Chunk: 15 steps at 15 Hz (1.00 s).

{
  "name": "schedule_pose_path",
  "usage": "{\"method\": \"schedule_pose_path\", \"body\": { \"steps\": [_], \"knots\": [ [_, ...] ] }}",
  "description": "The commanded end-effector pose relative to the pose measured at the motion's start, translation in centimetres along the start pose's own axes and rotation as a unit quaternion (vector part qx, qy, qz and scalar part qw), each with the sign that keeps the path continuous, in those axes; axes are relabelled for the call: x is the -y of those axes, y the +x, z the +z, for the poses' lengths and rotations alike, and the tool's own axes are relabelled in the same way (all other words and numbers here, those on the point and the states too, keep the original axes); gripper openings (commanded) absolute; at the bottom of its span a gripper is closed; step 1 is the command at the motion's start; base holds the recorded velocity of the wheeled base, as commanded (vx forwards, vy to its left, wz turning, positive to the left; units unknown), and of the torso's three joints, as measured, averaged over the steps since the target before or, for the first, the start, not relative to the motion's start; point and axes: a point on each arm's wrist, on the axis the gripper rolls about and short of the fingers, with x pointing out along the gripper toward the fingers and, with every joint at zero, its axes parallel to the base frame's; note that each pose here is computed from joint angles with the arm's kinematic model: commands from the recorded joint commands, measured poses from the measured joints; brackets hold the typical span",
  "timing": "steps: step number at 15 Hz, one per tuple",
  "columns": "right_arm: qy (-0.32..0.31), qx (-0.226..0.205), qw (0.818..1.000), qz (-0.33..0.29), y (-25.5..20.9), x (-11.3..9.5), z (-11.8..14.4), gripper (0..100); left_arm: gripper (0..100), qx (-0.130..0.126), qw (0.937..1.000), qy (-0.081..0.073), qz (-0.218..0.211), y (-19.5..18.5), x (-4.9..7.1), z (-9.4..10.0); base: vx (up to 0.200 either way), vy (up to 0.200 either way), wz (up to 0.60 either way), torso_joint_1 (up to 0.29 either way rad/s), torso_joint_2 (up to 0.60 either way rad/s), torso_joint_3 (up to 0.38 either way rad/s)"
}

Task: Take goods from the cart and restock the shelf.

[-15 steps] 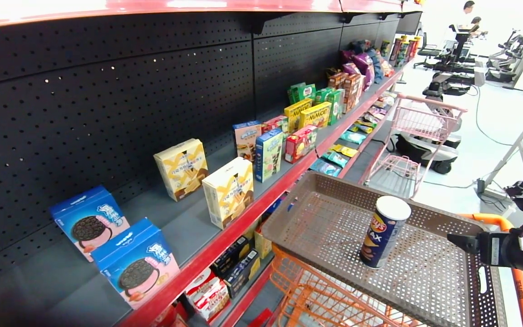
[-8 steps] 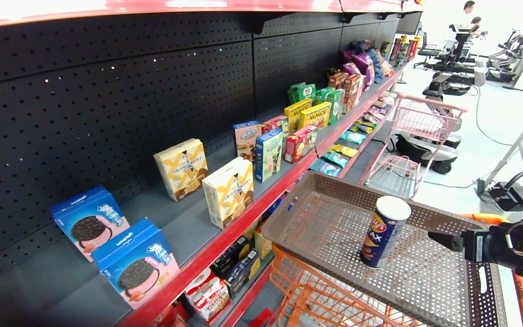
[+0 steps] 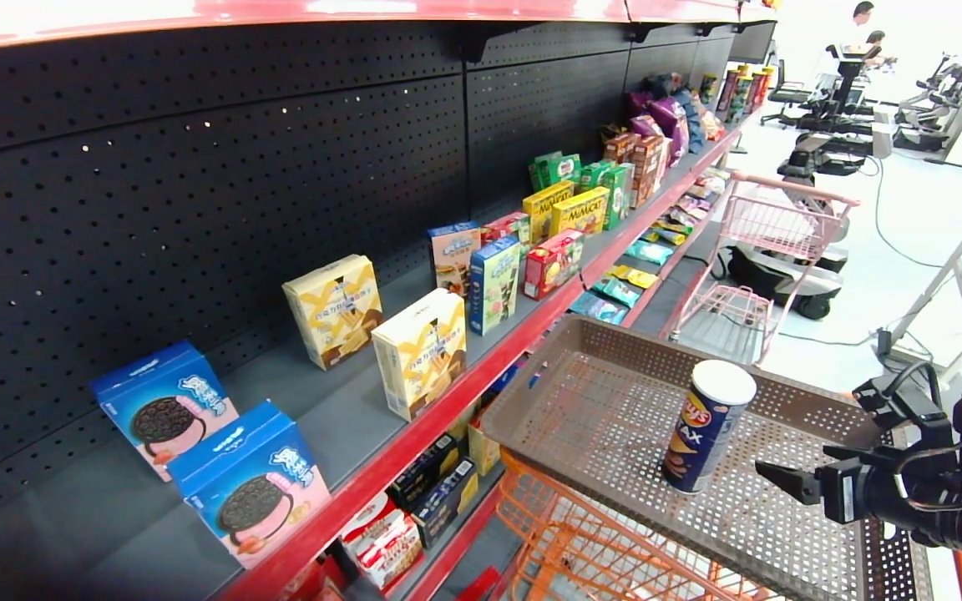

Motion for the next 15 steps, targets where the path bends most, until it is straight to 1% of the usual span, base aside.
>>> {"method": "schedule_pose_path", "body": {
  "steps": [1, 3, 5, 8, 10, 13, 15],
  "knots": [
    [-0.014, -0.015, 1.000, 0.003, 1.6, 0.2, -1.2, 100, 100, 0.000, 1.0000, 0.000, 0.000, 0.0, 0.0, 0.0, 0.000, 0.000, 0.00, 0.000, 0.00, 0.000],
    [-0.029, -0.013, 1.000, 0.001, 2.4, 0.5, -2.1, 100, 100, 0.000, 1.0000, 0.000, 0.000, 0.0, 0.0, 0.0, 0.000, 0.000, 0.00, 0.000, 0.00, 0.000],
    [-0.031, -0.007, 0.999, 0.006, 2.9, 0.5, -2.3, 100, 100, 0.000, 1.0000, 0.000, 0.000, 0.0, 0.0, 0.0, 0.000, 0.000, 0.00, 0.000, 0.00, 0.000],
    [-0.033, 0.017, 0.998, 0.045, 4.0, 1.0, -2.4, 100, 100, 0.000, 1.0000, 0.000, 0.000, 0.0, 0.0, 0.0, 0.000, 0.000, 0.00, 0.000, 0.00, 0.000],
    [-0.035, 0.022, 0.998, 0.048, 4.3, 1.1, -2.6, 100, 100, 0.000, 1.0000, 0.000, 0.000, 0.0, 0.0, 0.0, 0.000, 0.000, 0.00, 0.000, 0.00, 0.000],
    [-0.052, 0.037, 0.997, 0.046, 5.3, 1.5, -2.0, 100, 100, 0.000, 1.0000, 0.000, 0.000, 0.0, 0.0, 0.0, 0.000, 0.000, 0.00, 0.000, 0.00, 0.000],
    [-0.070, 0.053, 0.995, 0.043, 6.5, 1.8, -1.2, 100, 100, 0.000, 1.0000, 0.000, 0.000, 0.0, 0.0, 0.0, 0.000, 0.000, 0.00, 0.000, 0.00, 0.000]
  ]
}}
